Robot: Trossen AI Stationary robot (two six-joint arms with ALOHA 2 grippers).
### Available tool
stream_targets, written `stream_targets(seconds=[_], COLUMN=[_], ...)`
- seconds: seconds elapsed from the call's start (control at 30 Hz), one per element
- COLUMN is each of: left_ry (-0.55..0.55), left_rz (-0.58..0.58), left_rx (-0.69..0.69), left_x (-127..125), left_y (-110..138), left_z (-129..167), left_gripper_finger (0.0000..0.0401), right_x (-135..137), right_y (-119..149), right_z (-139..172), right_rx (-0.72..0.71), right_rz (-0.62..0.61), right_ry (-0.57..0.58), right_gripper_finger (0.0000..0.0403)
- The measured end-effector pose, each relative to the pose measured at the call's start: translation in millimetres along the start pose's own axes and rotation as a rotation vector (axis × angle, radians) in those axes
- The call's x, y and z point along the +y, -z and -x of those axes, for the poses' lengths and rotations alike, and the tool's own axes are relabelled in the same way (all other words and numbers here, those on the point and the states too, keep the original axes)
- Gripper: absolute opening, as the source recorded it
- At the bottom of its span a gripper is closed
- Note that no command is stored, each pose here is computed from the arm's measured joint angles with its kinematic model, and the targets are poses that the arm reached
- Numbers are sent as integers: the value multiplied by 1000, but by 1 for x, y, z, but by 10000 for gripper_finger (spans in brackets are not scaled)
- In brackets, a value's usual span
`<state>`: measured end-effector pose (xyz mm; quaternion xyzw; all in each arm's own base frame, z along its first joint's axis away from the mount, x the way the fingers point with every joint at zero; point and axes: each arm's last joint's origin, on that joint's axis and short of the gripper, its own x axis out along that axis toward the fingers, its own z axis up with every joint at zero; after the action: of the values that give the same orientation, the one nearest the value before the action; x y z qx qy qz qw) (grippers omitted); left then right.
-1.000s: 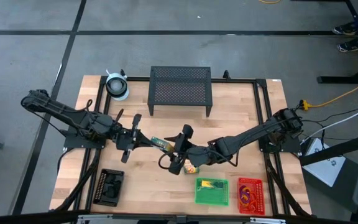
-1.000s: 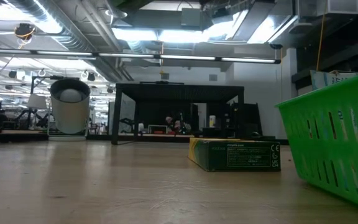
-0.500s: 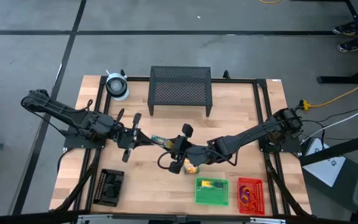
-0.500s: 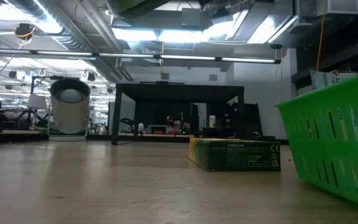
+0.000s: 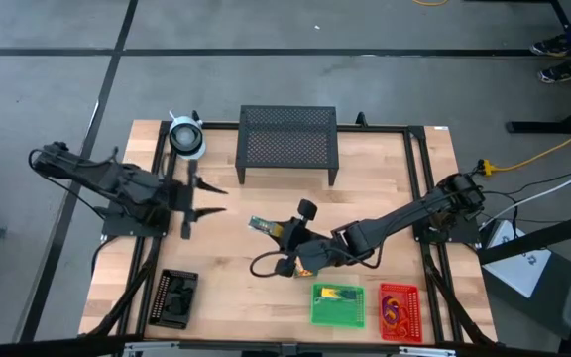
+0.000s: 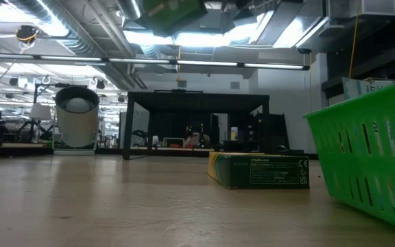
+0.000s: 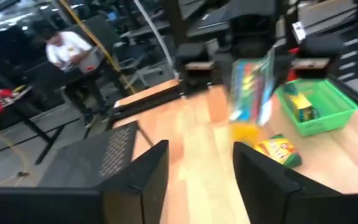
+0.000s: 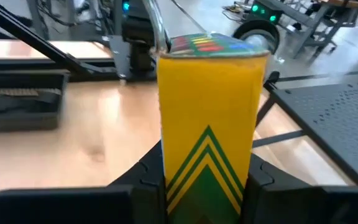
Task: Pick & Place Office Desk Supplies
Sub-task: Put the yellow green crayon box into the green bin
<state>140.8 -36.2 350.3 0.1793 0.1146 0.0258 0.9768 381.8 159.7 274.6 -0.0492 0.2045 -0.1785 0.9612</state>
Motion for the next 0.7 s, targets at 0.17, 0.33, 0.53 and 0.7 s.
stream_targets(seconds=[0.17, 0.33, 0.53, 0.7], left_ry=[-185, -203, -168, -95], left_rz=[-4, 68, 95, 148], left_rx=[119, 166, 186, 174], left_x=[11, 12, 6, -5], left_y=[14, 26, 34, 44], left_z=[18, 23, 18, 2], left_gripper_finger=[188, 180, 170, 169], right_x=[10, 17, 26, 35], right_y=[-3, -16, -26, -21], right_z=[18, 45, 71, 84], right_rx=[-5, 70, 187, 332], right_rz=[-12, -11, -49, -138], right_ry=[-51, -96, -219, -387], right_gripper_finger=[102, 102, 102, 102])
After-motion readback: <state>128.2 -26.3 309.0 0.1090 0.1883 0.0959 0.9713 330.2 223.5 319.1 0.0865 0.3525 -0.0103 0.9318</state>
